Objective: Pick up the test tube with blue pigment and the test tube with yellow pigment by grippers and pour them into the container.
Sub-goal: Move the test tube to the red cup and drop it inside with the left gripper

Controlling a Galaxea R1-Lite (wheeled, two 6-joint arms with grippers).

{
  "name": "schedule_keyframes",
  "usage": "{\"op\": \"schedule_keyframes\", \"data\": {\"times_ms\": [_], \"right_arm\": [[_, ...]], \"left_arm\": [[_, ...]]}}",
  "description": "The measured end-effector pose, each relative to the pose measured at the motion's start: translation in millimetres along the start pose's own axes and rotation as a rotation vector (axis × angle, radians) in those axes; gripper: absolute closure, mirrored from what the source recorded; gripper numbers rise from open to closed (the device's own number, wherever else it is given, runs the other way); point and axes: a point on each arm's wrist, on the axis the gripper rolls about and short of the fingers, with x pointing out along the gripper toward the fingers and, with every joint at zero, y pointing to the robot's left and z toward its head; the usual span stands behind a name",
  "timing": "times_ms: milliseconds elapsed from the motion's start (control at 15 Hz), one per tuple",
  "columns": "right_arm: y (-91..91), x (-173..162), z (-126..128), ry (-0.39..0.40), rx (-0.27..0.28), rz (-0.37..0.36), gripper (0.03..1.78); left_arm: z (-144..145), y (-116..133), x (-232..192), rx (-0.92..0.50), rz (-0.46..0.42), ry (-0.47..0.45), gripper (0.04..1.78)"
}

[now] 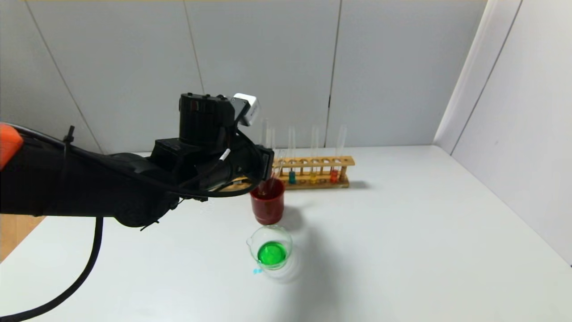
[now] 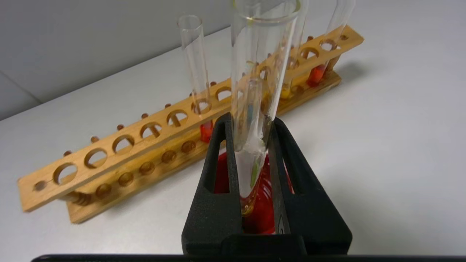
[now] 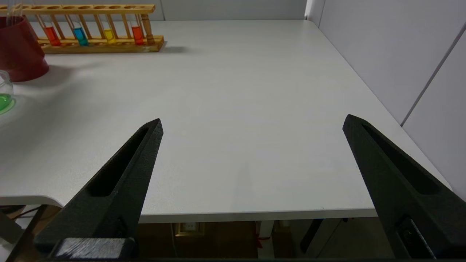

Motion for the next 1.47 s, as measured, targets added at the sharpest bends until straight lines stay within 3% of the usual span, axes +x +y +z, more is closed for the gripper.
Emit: {"op": "schedule_keyframes", "data": {"times_ms": [600, 800, 1000, 1267, 1467], "right_arm": [[0.0, 0, 0, 0.0, 0.0, 0.0, 0.08], [0.0, 0, 0, 0.0, 0.0, 0.0, 0.08], [0.0, 0, 0, 0.0, 0.0, 0.0, 0.08], [0.0, 0, 0, 0.0, 0.0, 0.0, 0.08], [0.0, 0, 0, 0.0, 0.0, 0.0, 0.08]], "left_arm": [[-27, 7, 18, -0.001, -0.003, 0.077, 1.55], [-33, 7, 21, 0.001, -0.002, 0.094, 1.45], [-36, 7, 23, 0.0, -0.001, 0.104, 1.13], [-38, 7, 23, 0.0, 0.0, 0.111, 0.44], [-32, 7, 20, 0.009, 0.001, 0.093, 0.15]]}}
